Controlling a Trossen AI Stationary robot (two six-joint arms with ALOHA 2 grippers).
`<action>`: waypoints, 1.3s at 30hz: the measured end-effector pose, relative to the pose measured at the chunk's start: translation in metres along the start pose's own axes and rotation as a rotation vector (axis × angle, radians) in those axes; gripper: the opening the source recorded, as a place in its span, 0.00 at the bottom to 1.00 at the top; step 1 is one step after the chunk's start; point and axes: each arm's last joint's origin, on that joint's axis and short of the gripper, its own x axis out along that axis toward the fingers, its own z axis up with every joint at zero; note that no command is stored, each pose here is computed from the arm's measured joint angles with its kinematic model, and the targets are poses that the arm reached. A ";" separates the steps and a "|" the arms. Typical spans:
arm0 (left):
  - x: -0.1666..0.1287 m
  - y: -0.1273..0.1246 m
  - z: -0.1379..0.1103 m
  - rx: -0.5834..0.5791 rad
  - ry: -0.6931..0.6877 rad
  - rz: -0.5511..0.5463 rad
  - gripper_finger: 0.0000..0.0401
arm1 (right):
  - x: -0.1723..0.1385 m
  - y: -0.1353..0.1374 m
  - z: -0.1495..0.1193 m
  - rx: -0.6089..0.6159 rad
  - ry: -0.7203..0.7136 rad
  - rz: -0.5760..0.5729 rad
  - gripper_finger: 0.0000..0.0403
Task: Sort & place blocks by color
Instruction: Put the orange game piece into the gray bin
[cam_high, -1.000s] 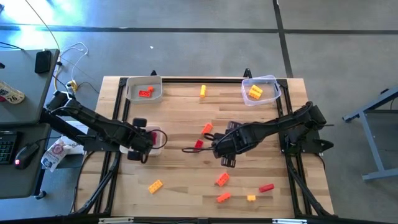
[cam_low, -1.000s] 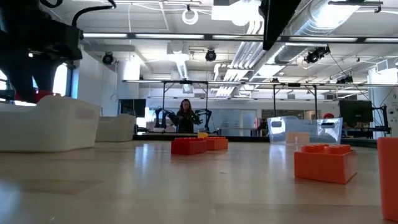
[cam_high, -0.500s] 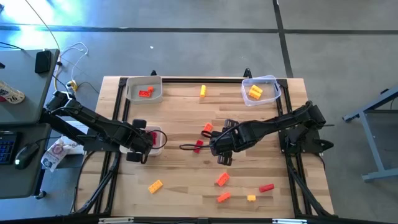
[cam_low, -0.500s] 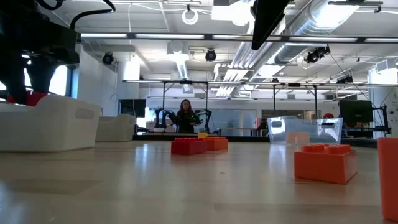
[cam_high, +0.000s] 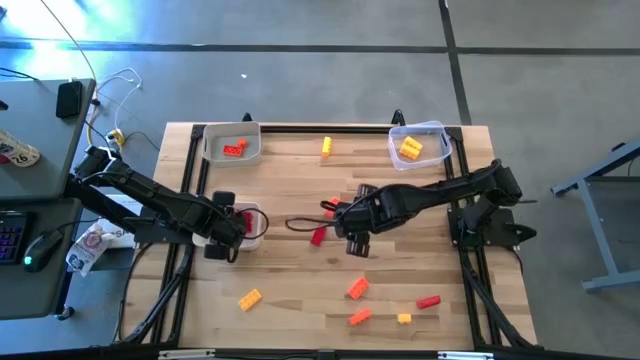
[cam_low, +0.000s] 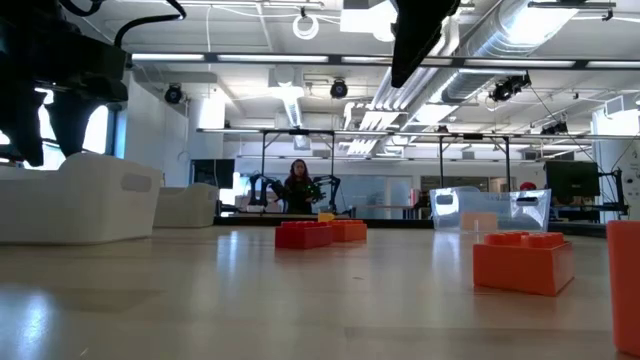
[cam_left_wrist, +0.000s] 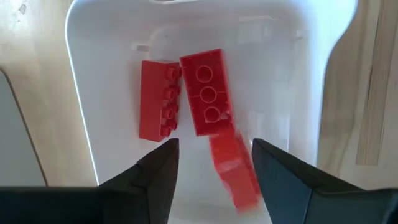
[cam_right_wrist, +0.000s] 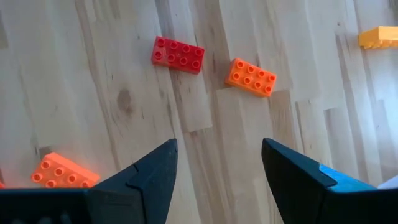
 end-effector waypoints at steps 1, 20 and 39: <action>0.000 0.000 0.000 0.000 0.000 0.000 0.48 | 0.001 -0.001 0.000 0.005 0.004 0.006 0.55; 0.000 -0.001 0.000 -0.004 0.015 -0.049 0.50 | 0.011 -0.038 0.011 -0.133 0.039 0.049 0.55; -0.034 0.002 0.018 -0.031 -0.121 -0.074 0.50 | 0.026 -0.091 0.028 -0.464 -0.023 0.018 0.55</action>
